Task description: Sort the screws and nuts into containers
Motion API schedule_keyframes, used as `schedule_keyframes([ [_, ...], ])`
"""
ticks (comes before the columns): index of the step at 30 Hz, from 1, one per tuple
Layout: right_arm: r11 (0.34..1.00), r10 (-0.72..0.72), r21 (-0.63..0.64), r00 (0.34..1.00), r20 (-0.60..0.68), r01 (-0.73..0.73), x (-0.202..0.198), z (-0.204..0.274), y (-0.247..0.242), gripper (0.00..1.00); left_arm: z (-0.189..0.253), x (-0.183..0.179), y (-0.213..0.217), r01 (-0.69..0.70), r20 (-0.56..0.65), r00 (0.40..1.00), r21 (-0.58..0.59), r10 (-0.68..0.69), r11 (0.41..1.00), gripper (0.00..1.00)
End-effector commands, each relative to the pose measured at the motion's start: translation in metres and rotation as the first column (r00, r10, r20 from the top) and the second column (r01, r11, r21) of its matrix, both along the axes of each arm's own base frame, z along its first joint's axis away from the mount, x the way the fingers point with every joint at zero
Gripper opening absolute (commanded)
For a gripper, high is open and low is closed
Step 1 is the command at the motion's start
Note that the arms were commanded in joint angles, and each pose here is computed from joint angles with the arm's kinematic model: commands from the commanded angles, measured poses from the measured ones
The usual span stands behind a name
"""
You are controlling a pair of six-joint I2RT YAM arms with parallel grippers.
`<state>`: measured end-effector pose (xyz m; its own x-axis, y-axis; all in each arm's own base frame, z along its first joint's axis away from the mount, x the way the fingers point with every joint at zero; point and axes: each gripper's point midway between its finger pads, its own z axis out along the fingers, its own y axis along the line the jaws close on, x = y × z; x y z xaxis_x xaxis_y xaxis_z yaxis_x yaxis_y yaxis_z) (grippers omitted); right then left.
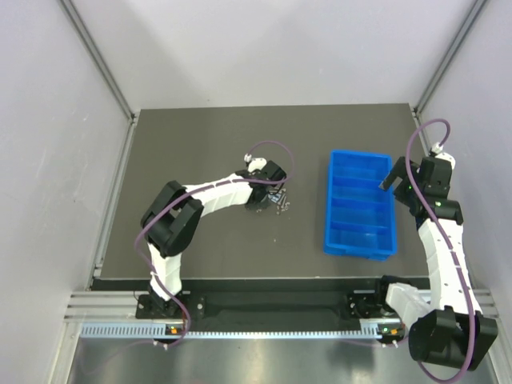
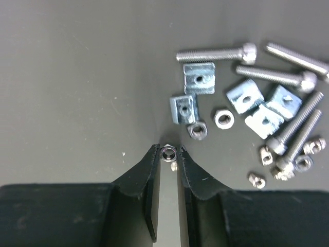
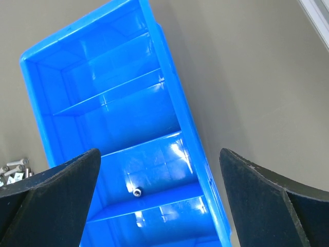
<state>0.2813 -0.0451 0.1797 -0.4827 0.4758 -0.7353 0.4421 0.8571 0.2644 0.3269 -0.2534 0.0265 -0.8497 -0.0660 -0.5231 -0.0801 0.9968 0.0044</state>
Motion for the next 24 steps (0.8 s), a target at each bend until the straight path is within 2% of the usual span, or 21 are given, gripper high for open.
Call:
schedule_keyframes([
  [1,0.999,-0.024,-0.02,0.999,0.049,0.025,0.005,0.011,-0.006,1.0,0.051,0.002,-0.013,0.052,0.102,0.994,-0.03,-0.048,0.998,0.13],
  [5,0.998,-0.058,-0.016,0.997,0.053,0.059,0.004,0.013,-0.009,1.0,0.081,0.003,-0.037,0.108,0.158,0.983,-0.075,-0.095,0.991,0.13],
  [8,0.995,-0.096,-0.029,0.994,0.055,0.098,0.001,0.015,-0.015,0.99,0.106,-0.002,-0.073,0.196,0.199,0.966,-0.149,-0.165,0.969,0.13],
  [13,0.989,-0.138,-0.051,0.989,0.047,0.141,-0.006,0.016,-0.023,1.0,0.161,-0.016,-0.163,0.404,0.338,0.89,-0.274,-0.306,0.873,0.13],
  [17,0.988,-0.145,-0.054,0.988,0.048,0.148,-0.011,0.015,-0.024,1.0,0.172,-0.032,-0.22,0.513,0.393,0.838,-0.336,-0.378,0.79,0.13],
  [24,0.982,-0.167,-0.075,0.984,0.057,0.171,-0.016,0.019,-0.029,1.0,0.14,-0.055,-0.285,0.614,0.399,0.783,-0.381,-0.476,0.691,0.13],
])
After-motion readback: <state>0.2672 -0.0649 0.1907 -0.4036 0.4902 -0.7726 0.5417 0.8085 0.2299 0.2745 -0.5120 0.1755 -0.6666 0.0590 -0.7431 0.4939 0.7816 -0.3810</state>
